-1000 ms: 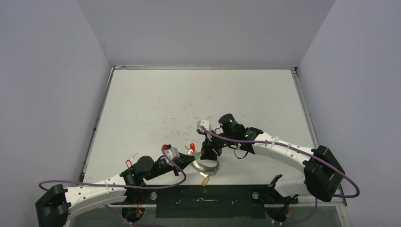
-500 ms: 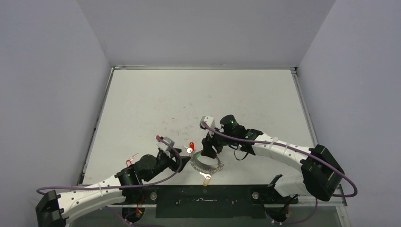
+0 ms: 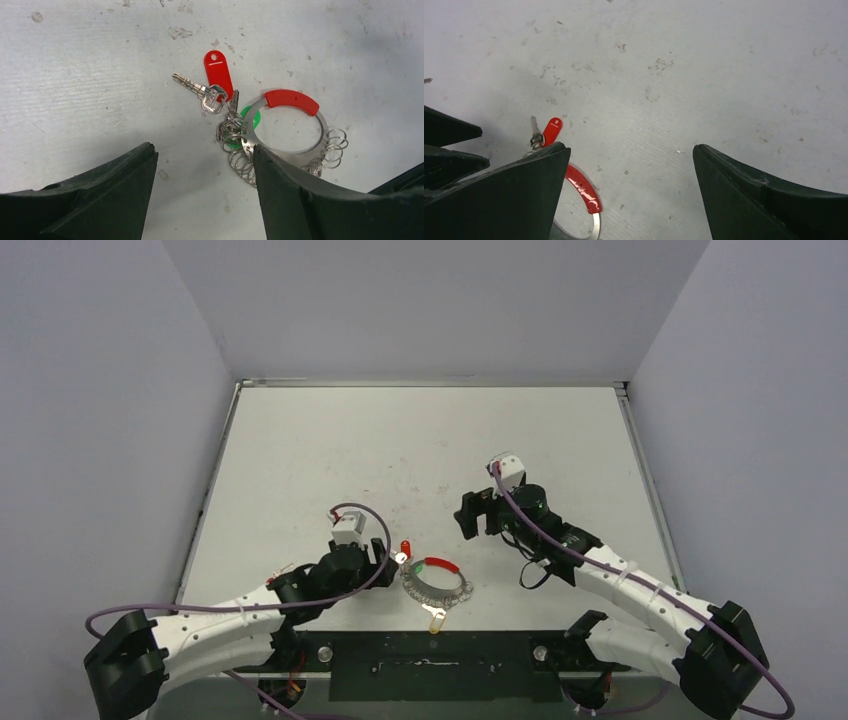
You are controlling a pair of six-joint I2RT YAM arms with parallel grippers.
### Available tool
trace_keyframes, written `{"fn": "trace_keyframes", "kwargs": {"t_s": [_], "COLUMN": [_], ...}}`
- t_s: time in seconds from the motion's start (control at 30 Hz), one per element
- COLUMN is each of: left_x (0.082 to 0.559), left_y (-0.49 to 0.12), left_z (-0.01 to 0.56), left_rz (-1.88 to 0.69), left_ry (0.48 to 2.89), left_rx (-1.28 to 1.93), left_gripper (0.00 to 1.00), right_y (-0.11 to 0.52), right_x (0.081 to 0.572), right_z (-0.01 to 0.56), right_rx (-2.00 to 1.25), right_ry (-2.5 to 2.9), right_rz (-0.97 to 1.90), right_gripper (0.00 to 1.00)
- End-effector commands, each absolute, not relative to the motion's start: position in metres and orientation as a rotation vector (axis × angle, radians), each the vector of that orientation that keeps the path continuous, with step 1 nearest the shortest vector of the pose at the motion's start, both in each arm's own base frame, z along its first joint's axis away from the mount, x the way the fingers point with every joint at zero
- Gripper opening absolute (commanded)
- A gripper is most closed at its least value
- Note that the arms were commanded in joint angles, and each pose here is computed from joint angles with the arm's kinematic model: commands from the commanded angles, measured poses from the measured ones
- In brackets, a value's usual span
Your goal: Put the keys on the keyring
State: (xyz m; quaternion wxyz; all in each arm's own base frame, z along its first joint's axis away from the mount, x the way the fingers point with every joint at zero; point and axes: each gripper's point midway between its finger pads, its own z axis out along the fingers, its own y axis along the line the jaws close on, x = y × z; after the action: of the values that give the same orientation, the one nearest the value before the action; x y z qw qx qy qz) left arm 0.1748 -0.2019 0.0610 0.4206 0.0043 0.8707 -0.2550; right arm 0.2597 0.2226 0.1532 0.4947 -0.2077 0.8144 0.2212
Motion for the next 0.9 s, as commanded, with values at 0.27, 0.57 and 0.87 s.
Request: {"fn": "trace_keyframes", "kwargs": {"t_s": [0.27, 0.57, 0.87], "left_x": [0.197, 0.218, 0.244], "left_y": [-0.249, -0.255, -0.297], "left_z": [0.056, 0.039, 0.054], "left_rz": [-0.824, -0.822, -0.954], "left_ry": [2.375, 2.453, 2.431], "left_rx": [-0.213, -0.205, 0.100], "left_gripper": [0.63, 0.52, 0.36], "right_y": [0.241, 0.269, 0.302], "right_x": [0.227, 0.165, 0.125], "right_z": [0.074, 0.033, 0.058], "right_rx": [-0.332, -0.353, -0.127], "right_ry": [2.275, 2.443, 2.318], "right_rz": [0.784, 0.932, 1.274], "right_gripper": [0.81, 0.59, 0.48]}}
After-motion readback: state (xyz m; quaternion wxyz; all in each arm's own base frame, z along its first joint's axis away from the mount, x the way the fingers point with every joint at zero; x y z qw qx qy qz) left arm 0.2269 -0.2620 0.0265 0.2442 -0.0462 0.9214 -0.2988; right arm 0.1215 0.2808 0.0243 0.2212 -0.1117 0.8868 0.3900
